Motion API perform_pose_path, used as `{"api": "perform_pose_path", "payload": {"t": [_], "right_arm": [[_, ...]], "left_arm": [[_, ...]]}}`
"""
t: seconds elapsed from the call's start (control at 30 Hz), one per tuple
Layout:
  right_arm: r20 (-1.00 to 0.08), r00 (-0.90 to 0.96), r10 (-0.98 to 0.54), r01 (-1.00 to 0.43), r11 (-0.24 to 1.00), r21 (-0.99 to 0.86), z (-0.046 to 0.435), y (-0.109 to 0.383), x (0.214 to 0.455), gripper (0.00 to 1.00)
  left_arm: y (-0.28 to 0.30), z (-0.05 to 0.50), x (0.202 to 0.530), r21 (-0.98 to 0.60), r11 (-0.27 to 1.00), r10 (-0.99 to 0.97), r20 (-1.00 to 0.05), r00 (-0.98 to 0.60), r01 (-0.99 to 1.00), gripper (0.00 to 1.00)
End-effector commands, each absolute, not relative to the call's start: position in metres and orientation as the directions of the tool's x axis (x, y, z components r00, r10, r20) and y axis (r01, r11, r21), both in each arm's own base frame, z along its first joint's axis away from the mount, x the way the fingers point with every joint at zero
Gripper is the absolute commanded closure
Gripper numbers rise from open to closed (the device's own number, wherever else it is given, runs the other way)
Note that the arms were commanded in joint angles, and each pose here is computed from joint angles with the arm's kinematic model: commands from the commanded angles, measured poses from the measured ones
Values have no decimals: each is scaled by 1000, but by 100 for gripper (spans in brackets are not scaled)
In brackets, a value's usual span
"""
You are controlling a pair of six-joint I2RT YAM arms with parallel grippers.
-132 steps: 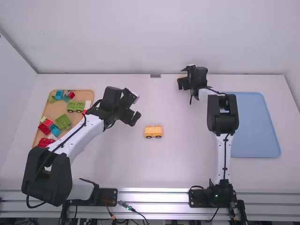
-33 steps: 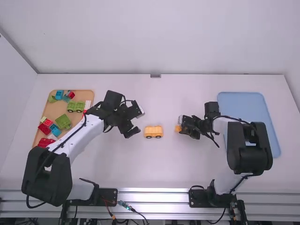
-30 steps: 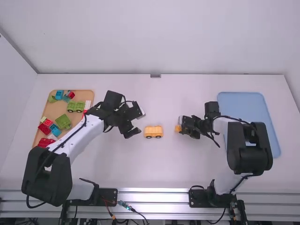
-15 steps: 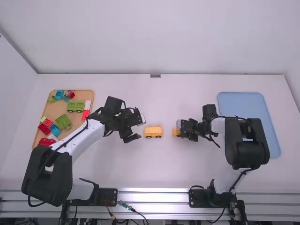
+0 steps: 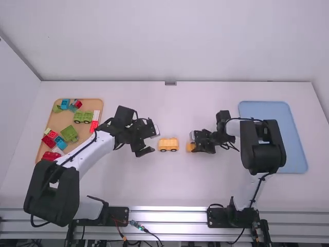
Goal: Assemble lego blocks to make yellow taxi
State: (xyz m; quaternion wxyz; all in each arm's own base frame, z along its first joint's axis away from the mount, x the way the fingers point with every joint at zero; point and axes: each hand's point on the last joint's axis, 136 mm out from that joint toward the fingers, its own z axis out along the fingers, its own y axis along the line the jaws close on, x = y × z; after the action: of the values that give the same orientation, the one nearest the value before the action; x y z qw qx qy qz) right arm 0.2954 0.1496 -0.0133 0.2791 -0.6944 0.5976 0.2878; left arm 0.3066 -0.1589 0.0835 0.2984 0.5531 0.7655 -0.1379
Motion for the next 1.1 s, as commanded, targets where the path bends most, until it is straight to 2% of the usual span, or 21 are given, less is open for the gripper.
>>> {"api": "perform_pose_path", "payload": {"t": [0.0, 0.07, 0.2, 0.47, 0.5, 0.53, 0.57, 0.77, 1.07], "right_arm": [[-741, 134, -658, -990, -126, -67, -13, 152, 303, 87], [-743, 92, -663, -996, -75, -56, -15, 153, 310, 77], [-747, 47, -664, -999, -12, -52, -17, 153, 318, 74], [-746, 46, -664, -999, -18, -45, -18, 156, 315, 69], [-747, 46, -664, -999, -19, -45, -18, 156, 315, 65], [-747, 44, -663, -999, -18, -43, -18, 155, 315, 53], [-747, 43, -664, -999, -16, -43, -18, 155, 315, 47], [-747, 36, -664, -999, -13, -37, -18, 155, 315, 48], [-747, 36, -664, -999, -13, -38, -18, 155, 315, 38]], "left_arm": [[-161, 83, 301, 115, 334, 761, -619, -196, 935, 1], [-160, 80, 300, 118, 335, 761, -619, -194, 935, 1], [-159, 68, 294, 131, 308, 770, -616, -166, 942, 1], [-171, 59, 283, 146, 247, 728, -681, -84, 958, 1], [-174, 60, 282, 151, 240, 715, -696, -69, 959, 1], [-177, 60, 282, 165, 233, 699, -713, -47, 958, 1], [-179, 60, 282, 175, 227, 686, -727, -29, 958, 1], [-191, 66, 283, 235, 229, 593, -803, 56, 945, 1], [-202, 49, 304, 175, 194, 548, -836, 42, 965, 1]]}}
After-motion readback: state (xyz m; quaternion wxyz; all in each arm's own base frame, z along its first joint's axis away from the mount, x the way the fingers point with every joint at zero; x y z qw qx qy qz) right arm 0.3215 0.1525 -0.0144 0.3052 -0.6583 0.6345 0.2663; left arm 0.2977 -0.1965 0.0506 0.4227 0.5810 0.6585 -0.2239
